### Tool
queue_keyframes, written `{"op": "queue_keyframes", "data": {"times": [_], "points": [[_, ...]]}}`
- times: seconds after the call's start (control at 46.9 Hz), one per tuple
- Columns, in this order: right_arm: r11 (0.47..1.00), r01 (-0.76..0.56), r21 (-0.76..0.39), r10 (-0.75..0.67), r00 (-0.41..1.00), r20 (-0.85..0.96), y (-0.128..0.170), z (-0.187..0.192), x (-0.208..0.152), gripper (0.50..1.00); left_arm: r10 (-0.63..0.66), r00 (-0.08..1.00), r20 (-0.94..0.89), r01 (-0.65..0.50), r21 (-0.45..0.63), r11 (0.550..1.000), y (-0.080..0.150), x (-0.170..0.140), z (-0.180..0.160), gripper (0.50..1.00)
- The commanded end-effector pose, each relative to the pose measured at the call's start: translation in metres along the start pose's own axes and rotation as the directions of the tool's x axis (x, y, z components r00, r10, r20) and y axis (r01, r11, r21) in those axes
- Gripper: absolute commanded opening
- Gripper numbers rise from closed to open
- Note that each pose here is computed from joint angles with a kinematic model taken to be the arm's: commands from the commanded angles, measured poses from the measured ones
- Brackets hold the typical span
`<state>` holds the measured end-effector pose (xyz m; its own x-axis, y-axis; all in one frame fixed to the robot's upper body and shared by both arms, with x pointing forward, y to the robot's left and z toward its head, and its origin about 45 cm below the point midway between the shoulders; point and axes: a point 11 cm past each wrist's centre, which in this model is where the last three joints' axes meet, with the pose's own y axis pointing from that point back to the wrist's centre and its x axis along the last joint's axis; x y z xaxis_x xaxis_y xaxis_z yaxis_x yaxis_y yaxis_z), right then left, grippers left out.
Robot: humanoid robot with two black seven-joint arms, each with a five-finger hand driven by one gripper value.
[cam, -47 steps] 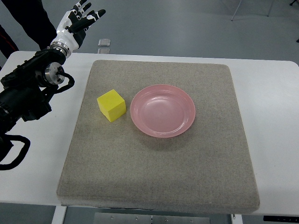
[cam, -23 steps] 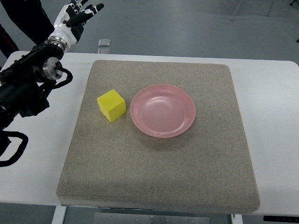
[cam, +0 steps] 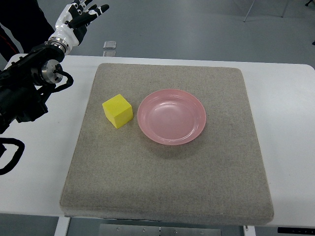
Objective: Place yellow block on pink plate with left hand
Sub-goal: 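Reach the left hand forward and down toward the yellow cube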
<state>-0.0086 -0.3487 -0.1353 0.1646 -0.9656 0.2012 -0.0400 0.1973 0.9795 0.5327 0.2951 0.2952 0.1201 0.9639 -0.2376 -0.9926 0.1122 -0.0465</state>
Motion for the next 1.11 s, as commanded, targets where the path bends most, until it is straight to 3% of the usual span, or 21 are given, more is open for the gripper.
{"op": "queue_keyframes", "data": {"times": [0.0,0.32,0.618,0.938,1.087], "points": [[1.0,0.0,0.0,0.0,1.0,0.0,0.0,0.0,0.0,0.924,-0.017,0.999,0.029,0.016,0.013,1.0,0.001,-0.002,-0.002,0.988],[1.0,0.0,0.0,0.0,1.0,0.0,0.0,0.0,0.0,0.924,-0.091,0.99,0.106,0.087,0.041,0.995,0.004,-0.008,0.007,0.986],[1.0,0.0,0.0,0.0,1.0,0.0,0.0,0.0,0.0,0.924,-0.321,0.87,0.374,0.241,0.244,0.939,0.01,-0.03,0.011,0.986],[1.0,0.0,0.0,0.0,1.0,0.0,0.0,0.0,0.0,0.924,-0.561,0.529,0.636,0.319,0.464,0.826,0.029,-0.028,0.005,0.984],[1.0,0.0,0.0,0.0,1.0,0.0,0.0,0.0,0.0,0.924,-0.676,0.365,0.64,0.364,0.57,0.737,0.046,-0.031,0.016,0.984]]}}
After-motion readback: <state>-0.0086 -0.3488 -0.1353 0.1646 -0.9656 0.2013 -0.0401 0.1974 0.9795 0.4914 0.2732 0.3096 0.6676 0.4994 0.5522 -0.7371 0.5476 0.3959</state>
